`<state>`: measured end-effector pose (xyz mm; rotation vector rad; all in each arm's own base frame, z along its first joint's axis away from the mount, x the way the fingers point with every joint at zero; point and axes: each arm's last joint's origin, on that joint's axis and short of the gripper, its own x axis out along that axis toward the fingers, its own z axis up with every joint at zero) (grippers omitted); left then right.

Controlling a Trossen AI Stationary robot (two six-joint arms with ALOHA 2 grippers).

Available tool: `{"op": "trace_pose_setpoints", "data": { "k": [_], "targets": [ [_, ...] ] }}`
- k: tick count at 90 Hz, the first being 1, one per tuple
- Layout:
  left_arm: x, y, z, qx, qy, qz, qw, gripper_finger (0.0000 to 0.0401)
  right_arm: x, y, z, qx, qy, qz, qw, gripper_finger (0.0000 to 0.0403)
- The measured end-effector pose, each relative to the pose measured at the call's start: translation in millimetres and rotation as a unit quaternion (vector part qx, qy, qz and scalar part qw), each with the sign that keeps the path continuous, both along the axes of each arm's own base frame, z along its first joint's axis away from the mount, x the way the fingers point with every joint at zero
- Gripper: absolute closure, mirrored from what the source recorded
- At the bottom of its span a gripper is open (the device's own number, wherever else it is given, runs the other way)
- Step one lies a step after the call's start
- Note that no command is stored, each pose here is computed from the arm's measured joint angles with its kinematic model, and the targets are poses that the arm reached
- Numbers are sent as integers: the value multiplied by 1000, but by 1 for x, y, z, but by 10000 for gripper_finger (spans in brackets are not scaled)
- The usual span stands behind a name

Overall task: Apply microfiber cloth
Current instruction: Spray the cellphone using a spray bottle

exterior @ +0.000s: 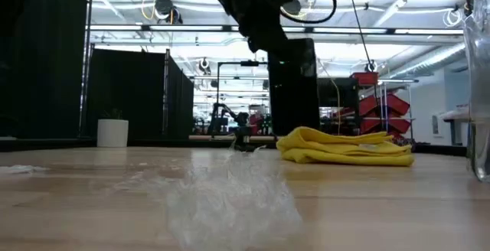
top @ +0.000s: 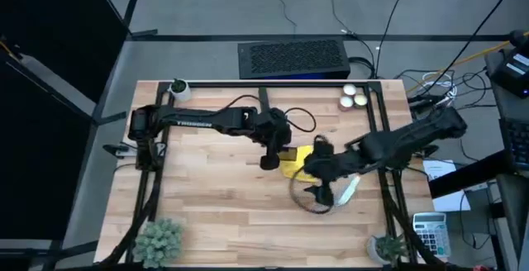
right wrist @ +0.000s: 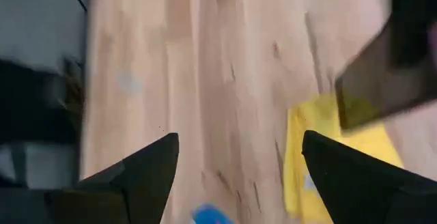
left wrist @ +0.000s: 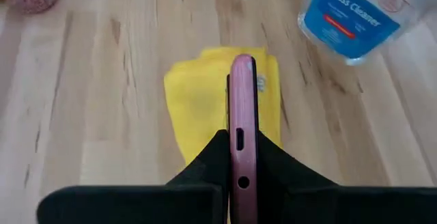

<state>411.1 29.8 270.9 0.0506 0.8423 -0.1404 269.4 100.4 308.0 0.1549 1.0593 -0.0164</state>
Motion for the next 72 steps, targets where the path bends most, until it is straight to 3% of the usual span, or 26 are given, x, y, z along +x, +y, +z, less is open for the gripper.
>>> {"op": "trace_pose_setpoints", "data": {
  "k": [10,27,50,72],
  "targets": [
    [-2,0,-3,1,17,-2,1000,383,6,9,-22,-16,61,12,998,108],
    [-2,0,-3,7,14,-10,1000,383,11,26,-43,-27,106,22,994,108],
    [-2,0,-3,8,13,-11,1000,383,-9,49,-56,-53,181,18,982,108],
    [-2,0,-3,8,13,-11,1000,383,-31,69,-56,-65,207,7,976,108]
  ]
}}
